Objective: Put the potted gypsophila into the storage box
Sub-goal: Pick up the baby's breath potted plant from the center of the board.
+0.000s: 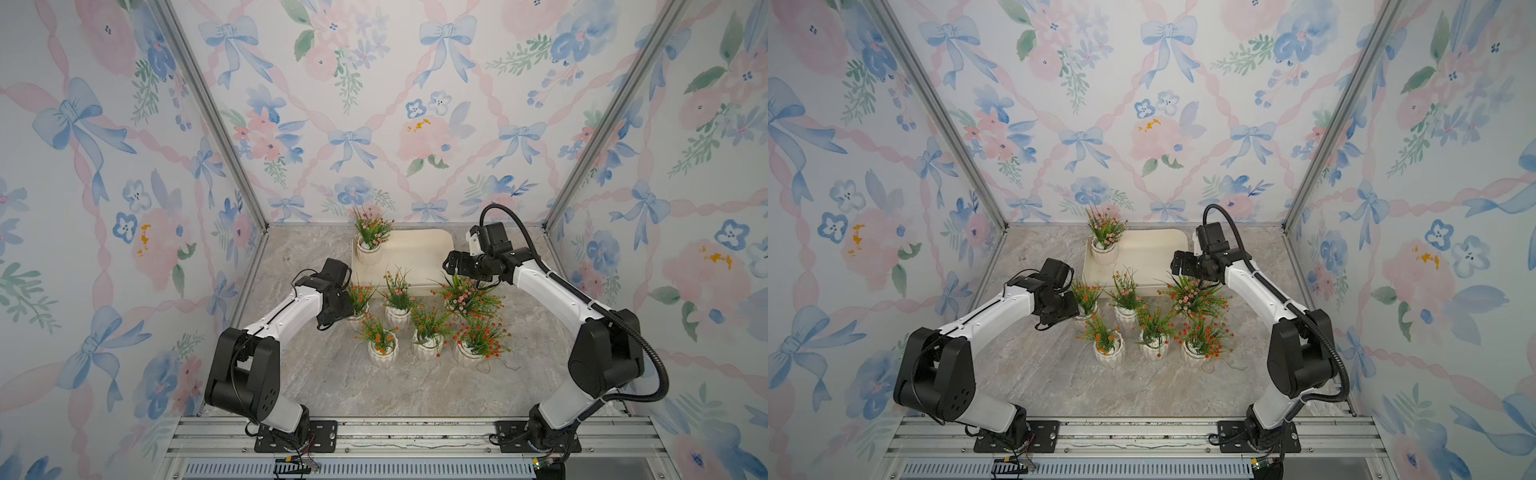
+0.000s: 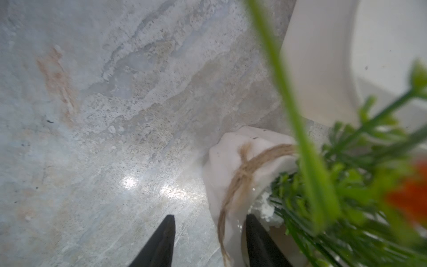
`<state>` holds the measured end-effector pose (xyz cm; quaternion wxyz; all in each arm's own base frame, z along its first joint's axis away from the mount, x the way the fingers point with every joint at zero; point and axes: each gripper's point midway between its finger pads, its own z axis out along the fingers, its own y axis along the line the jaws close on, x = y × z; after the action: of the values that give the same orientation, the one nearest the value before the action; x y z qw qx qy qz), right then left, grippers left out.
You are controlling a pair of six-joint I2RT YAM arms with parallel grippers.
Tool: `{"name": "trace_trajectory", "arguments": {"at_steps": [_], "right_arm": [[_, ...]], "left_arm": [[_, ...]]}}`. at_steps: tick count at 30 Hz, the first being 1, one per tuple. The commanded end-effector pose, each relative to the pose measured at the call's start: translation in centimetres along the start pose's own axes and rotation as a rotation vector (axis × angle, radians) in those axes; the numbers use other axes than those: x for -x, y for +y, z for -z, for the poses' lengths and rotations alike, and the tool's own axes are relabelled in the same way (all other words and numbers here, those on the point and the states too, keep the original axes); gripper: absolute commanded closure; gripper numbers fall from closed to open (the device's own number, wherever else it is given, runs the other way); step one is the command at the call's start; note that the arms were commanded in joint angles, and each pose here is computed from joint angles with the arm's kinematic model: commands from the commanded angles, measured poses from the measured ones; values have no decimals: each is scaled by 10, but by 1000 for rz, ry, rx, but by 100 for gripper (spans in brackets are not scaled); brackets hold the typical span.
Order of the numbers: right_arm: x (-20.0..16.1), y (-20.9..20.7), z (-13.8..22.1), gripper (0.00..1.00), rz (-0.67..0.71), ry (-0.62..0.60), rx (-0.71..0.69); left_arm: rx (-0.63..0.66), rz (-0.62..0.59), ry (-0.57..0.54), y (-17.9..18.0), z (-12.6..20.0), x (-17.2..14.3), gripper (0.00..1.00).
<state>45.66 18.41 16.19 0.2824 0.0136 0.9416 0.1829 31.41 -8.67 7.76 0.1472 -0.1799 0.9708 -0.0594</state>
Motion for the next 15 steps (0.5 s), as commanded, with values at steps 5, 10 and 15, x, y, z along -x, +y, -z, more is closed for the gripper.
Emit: {"name": "trace_trajectory", "arguments": {"at_steps": [5,10,15], "right_arm": [[-1,-7,6,3,-27,-7,-5],[-2,-7,4,3,-31,-2,-4],[-5,-8,2,3,-35,3,-4]], "left_arm": [[14,0,16,2,-9,-5,53],[20,-6,15,3,-10,-6,57],[23,-9,21,3,-11,-7,62]]}}
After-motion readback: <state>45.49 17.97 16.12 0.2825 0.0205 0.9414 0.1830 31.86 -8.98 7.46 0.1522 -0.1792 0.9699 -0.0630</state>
